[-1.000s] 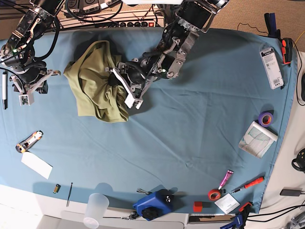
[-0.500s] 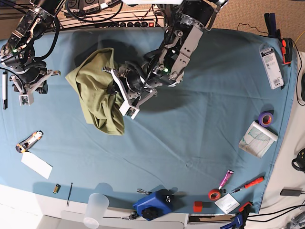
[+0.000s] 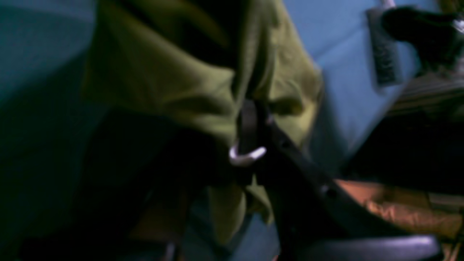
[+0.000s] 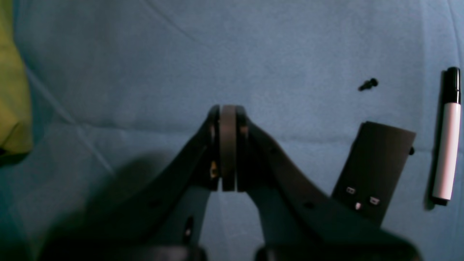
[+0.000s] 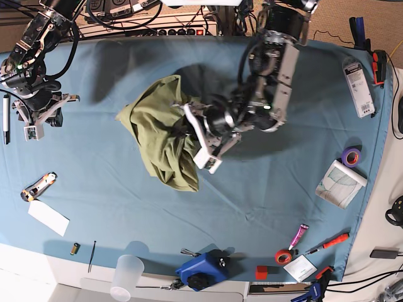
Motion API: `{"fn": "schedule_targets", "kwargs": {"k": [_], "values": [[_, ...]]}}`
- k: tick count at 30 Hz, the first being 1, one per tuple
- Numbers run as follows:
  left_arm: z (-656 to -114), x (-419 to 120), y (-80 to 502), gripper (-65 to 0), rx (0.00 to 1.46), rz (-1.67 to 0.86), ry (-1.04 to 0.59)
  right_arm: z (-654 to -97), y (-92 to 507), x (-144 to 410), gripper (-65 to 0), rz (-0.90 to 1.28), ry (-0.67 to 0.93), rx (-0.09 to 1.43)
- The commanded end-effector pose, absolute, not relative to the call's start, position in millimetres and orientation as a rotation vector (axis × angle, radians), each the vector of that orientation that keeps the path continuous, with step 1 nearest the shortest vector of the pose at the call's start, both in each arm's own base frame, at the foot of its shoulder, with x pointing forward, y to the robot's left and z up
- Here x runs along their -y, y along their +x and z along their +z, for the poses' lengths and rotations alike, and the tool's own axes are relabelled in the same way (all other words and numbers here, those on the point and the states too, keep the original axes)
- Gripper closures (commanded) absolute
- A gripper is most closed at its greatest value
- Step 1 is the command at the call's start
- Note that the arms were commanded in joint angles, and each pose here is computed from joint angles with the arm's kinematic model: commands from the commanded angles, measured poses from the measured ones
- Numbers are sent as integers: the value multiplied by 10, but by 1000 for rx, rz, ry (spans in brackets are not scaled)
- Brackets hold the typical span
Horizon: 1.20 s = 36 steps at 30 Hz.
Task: Layout the t-shirt on the table in an organized manner, then fold the t-shirt properly
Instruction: 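Drag the grasped bundle with the left gripper toward the table center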
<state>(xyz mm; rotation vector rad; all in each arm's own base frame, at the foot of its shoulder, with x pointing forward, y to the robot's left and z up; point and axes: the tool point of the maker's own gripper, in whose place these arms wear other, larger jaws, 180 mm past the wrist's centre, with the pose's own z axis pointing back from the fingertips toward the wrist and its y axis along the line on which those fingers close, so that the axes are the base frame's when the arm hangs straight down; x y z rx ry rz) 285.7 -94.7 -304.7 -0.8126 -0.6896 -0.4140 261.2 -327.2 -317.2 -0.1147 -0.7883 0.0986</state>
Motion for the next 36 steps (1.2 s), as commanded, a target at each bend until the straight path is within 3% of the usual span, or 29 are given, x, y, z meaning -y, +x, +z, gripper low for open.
{"fn": "schedule_targets", "kwargs": {"k": [1,11,20,27,36], "values": [[-2877,940,2910,0,737,-433,-857,-3012,2700,3293,0,109,-124,846],[-2859,588,2678,0,711,-720,-925,-3015,2697,3293,0,109,-124,845],[-2914,93,3099,0,739,-870,-626,-3018,2694,3293,0,109,-124,842],[-3383,154,3103,0,593,-1048,-454,-3008,2704,3273,0,108,-112,851],[-2987,410,3563,0,757,-1179,-278,-3024,2690,3276,0,107,-112,839]]}}
